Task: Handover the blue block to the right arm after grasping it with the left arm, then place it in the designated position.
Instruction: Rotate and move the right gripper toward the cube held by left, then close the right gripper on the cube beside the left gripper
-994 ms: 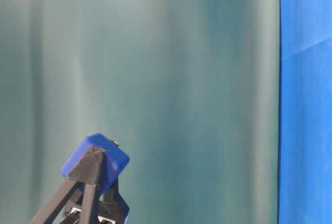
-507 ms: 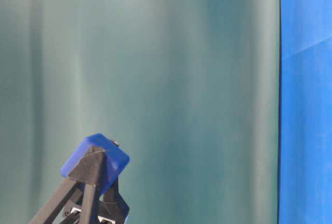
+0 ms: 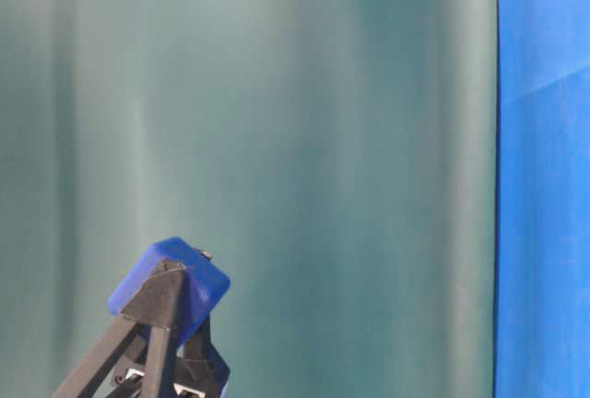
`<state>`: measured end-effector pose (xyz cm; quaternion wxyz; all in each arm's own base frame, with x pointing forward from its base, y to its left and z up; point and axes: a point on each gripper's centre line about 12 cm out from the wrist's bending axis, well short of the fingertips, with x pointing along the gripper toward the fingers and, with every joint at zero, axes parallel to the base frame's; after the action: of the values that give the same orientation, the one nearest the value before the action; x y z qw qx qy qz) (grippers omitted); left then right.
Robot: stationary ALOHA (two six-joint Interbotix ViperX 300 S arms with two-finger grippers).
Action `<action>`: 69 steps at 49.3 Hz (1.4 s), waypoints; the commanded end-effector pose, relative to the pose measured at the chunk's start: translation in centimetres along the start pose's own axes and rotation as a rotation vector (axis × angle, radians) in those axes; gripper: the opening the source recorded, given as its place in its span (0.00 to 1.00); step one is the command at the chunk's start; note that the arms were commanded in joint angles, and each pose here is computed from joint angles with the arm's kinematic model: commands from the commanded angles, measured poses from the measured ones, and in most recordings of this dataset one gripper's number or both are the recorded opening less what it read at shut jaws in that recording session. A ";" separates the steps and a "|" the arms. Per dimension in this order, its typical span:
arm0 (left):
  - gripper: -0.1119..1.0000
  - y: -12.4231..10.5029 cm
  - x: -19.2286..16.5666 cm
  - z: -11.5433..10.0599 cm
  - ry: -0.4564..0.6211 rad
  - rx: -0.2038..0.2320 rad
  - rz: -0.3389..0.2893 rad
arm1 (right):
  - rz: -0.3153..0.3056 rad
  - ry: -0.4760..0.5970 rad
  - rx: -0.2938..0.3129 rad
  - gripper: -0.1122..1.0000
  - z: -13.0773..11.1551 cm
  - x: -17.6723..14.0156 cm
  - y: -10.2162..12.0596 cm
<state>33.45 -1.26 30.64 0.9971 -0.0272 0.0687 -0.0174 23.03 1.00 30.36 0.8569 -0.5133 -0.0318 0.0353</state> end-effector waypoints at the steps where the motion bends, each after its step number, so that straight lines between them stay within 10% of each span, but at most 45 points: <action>1: 0.51 0.0 -0.1 0.9 -0.032 -0.002 0.000 | -0.028 -0.020 0.001 0.97 0.7 0.9 -1.3; 69: 0.51 -0.1 -0.1 1.1 -0.038 -0.001 -0.002 | 0.044 0.004 0.004 0.95 -0.3 19.0 -3.0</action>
<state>33.45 -1.26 30.64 0.9971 -0.0272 0.0687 -0.0174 41.57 0.66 31.63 0.8572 -0.5116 0.0024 0.0590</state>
